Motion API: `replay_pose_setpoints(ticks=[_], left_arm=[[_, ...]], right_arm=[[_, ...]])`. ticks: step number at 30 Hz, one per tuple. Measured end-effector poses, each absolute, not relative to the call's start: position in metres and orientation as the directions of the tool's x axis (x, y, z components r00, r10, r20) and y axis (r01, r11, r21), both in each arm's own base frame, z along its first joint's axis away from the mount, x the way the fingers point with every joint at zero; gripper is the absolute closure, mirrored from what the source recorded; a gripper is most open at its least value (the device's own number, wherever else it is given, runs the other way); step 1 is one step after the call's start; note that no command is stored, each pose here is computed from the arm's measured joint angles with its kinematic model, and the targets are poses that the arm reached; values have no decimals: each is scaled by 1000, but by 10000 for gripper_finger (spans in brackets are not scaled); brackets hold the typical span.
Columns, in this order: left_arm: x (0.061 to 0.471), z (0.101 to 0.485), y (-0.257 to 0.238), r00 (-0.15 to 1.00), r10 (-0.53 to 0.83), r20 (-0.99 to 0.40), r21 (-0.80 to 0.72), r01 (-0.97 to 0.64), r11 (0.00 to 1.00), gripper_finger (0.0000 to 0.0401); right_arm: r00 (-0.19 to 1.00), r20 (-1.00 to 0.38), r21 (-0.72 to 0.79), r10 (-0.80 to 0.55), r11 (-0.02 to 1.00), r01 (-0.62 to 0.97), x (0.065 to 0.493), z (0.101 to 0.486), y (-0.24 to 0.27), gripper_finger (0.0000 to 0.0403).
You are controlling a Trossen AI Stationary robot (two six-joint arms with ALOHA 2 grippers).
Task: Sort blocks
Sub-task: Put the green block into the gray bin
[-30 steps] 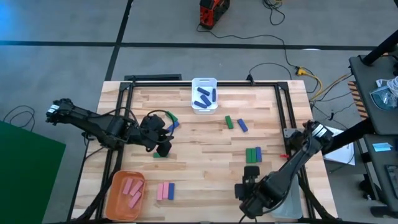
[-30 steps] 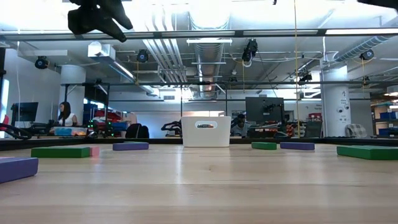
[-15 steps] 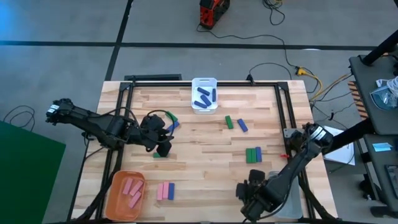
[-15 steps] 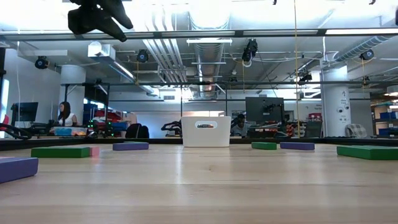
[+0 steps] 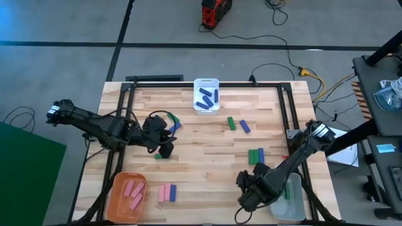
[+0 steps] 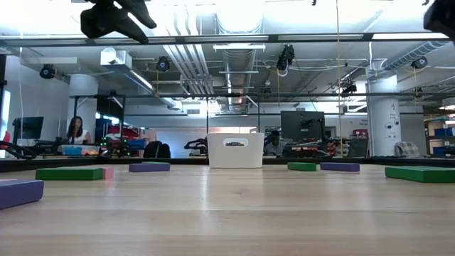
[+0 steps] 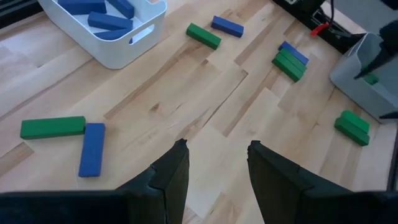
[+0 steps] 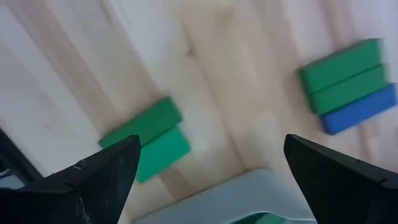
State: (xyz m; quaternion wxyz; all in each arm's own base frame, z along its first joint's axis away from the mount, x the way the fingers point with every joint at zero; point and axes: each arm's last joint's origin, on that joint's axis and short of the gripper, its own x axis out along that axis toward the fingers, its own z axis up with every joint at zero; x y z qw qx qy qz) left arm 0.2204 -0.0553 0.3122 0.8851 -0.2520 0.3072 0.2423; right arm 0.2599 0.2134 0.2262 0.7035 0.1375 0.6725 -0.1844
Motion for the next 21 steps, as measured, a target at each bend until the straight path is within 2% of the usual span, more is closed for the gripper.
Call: replay_pose_setpoints(ticks=[7, 12, 15, 18, 21], left_arm=[[221, 313, -55, 699, 273, -661, -302, -581, 756, 259], [221, 313, -56, 702, 273, -658, -305, -579, 756, 259], [221, 313, -56, 703, 272, -657, -306, -579, 756, 259], [221, 313, -56, 702, 273, -658, -305, -579, 756, 259], [221, 313, -55, 702, 274, -657, -302, -578, 758, 259]], right_arm=[[91, -989, -52, -119, 844, 534, 268, 243, 174, 14], [98, -988, -23, -120, 736, 676, 275, 245, 138, 14], [151, -984, 42, -99, 690, 722, 279, 245, 126, 14], [168, -981, 57, -96, 685, 726, 280, 240, 118, 14], [178, -976, 28, -128, 734, 679, 279, 230, 115, 14]])
